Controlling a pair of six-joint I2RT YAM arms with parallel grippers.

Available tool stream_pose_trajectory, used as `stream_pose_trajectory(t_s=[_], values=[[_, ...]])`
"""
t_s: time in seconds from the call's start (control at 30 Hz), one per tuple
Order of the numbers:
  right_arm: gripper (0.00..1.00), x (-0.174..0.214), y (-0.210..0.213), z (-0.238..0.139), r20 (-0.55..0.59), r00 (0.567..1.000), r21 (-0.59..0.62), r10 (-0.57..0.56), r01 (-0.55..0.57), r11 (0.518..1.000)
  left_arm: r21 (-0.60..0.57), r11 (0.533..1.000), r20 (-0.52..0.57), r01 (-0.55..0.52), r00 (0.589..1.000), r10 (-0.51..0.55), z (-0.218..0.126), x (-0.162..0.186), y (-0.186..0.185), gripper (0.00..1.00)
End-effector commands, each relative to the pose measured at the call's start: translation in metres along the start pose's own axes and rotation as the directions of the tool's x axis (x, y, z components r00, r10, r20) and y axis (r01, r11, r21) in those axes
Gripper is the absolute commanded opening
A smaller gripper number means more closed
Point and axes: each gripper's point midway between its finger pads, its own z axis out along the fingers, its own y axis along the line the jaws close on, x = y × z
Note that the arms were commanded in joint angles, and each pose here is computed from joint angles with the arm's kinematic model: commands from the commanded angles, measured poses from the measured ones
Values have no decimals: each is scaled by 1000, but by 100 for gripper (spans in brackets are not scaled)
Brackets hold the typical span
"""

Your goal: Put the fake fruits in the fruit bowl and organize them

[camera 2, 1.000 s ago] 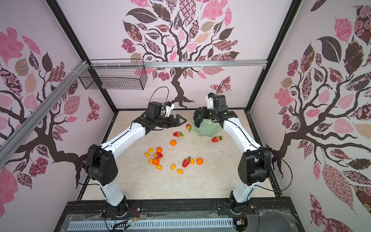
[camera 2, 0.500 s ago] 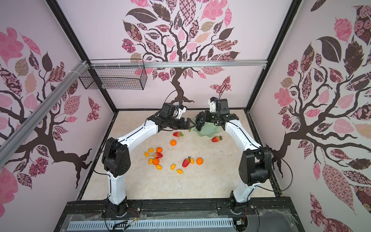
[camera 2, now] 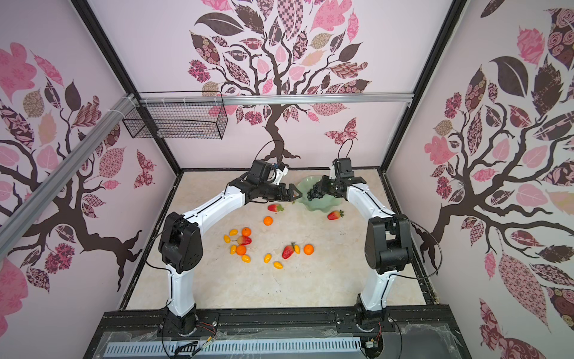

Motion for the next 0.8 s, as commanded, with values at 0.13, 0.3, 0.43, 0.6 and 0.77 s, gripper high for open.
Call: stream_pose_trajectory(t_s=[0.13, 0.3, 0.43, 0.6, 0.77], values=[[0, -21, -40, 2, 54, 998, 229, 32, -44, 972, -13, 1000, -35, 3, 999, -4, 21, 15, 2, 99], [0, -22, -60, 7, 46, 999, 322, 7, -21, 947, -14, 1000, -42, -8, 999, 7, 27, 21, -4, 99], [0, -26, -71, 12, 45, 999, 350, 8, -23, 936, -28, 999, 25, 43, 999, -42, 26, 15, -5, 99], [4, -35, -74, 20, 43, 999, 363, -7, -9, 932, -32, 999, 41, 30, 999, -28, 25, 16, -7, 99], [19, -36, -77, 26, 36, 999, 369, -11, -3, 929, -45, 999, 40, 9, 999, -7, 24, 17, -7, 98]])
